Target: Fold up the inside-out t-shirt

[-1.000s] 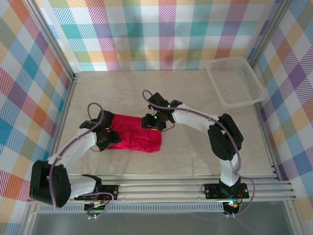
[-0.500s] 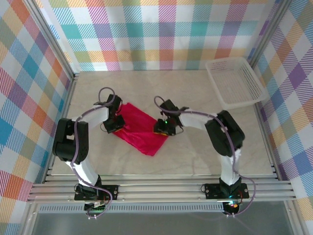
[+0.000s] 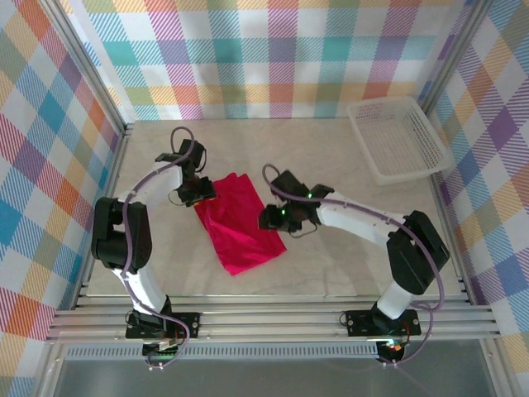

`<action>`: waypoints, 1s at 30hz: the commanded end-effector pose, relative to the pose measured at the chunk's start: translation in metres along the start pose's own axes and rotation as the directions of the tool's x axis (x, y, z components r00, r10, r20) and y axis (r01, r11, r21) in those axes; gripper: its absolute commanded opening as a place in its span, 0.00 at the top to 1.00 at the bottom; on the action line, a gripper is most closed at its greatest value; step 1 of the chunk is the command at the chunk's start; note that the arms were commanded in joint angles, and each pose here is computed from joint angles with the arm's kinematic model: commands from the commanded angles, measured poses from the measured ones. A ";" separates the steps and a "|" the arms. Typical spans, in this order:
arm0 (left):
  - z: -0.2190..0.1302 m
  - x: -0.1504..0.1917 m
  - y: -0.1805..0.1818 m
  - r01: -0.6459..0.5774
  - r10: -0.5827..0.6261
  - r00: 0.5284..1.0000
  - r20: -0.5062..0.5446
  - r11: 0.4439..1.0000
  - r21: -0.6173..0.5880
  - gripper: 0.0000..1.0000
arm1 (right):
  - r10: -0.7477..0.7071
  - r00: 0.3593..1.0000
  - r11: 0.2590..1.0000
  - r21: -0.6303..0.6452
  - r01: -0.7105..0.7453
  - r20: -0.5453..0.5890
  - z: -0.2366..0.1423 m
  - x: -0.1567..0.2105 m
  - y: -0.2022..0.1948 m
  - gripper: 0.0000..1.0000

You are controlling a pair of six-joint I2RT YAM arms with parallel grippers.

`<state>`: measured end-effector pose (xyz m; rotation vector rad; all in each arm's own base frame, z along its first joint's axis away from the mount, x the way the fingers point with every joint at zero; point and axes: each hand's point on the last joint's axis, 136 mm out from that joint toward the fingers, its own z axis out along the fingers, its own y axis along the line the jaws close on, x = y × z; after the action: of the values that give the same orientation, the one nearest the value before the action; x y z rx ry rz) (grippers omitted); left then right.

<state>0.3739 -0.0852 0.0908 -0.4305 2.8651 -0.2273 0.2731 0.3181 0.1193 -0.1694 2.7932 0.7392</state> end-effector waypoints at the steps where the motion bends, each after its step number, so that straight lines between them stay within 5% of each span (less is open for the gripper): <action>1: -0.023 0.000 0.005 0.048 -0.050 0.998 0.024 0.996 0.068 0.62 | -0.147 0.986 0.989 -0.020 0.149 0.078 0.010 -0.051 0.011 0.56; 8: 0.001 -0.015 0.006 0.099 -0.100 0.995 0.003 0.988 0.121 0.61 | -0.304 0.943 0.948 -0.052 0.314 0.137 0.062 -0.123 0.046 0.49; 19: 0.036 -0.010 -0.002 0.120 -0.112 0.992 -0.060 0.980 0.158 0.62 | -0.326 0.944 0.943 -0.060 0.328 0.045 0.149 -0.146 0.045 0.43; 21: 0.041 -0.010 -0.002 0.126 -0.116 0.991 -0.066 0.979 0.162 0.69 | -0.317 0.948 0.944 -0.082 0.319 0.041 0.154 -0.147 0.047 0.49; 26: 0.036 -0.013 0.005 0.120 -0.114 0.992 -0.056 0.985 0.120 0.97 | -0.308 0.949 0.946 -0.084 0.313 0.066 0.137 -0.151 0.055 1.00; 30: 0.013 -0.021 0.007 0.100 -0.100 0.995 -0.008 0.991 0.092 1.00 | -0.317 0.940 0.943 -0.063 0.327 0.125 0.099 -0.163 0.060 1.00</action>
<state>0.3955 -0.0808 0.0595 -0.5756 2.8450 -0.4340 0.4389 0.4328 0.0465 -0.5641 2.6313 0.7372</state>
